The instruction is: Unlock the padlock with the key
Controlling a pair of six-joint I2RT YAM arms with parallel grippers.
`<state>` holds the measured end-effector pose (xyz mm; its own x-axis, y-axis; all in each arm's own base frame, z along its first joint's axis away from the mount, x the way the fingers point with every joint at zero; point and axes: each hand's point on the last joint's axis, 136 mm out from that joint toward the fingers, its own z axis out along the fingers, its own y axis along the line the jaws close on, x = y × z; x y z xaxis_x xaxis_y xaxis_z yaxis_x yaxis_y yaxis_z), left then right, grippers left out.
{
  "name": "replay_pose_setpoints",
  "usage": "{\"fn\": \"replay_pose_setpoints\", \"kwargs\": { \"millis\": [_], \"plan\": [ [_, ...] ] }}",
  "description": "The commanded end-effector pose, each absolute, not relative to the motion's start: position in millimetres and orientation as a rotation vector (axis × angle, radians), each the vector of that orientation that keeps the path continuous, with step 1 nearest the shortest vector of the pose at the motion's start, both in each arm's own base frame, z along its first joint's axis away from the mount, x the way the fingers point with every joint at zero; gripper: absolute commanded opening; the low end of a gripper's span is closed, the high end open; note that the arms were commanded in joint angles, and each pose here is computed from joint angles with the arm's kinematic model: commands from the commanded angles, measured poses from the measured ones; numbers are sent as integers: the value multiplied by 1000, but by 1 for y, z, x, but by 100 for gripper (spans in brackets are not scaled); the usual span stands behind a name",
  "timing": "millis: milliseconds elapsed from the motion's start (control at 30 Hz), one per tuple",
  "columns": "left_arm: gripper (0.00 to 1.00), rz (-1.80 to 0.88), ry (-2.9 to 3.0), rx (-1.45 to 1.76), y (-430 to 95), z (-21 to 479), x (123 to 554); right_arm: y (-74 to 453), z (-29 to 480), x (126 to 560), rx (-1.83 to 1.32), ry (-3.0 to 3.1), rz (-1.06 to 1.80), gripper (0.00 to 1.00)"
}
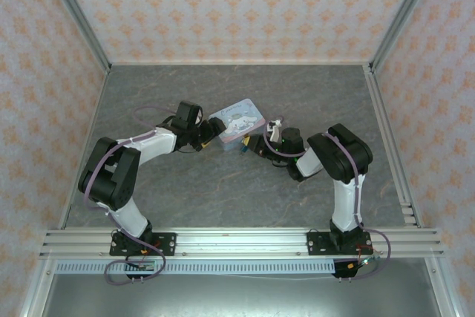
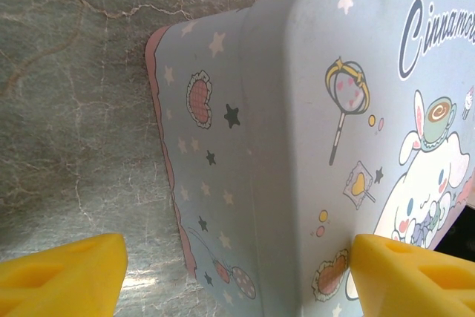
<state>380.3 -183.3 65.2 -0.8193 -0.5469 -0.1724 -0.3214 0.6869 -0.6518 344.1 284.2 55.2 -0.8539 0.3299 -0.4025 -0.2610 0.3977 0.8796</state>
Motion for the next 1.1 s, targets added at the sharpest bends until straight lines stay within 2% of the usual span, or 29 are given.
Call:
{"fn": "replay_pose_setpoints", "kwargs": {
  "millis": [0,267,833,1067],
  "plan": [
    [79,-778,2625,-735,-170,39,363,288,65,340,-16,2087,1508,17],
    [79,-758,2627,-733,-168,40,362,283,60,342,13,2103,1486,0],
    [79,-704,2663,-723,-162,30,353,251,99,370,240,1940,1460,0],
    [79,-721,2640,-704,-164,43,359,229,93,366,273,1971,1350,0]
  ]
}}
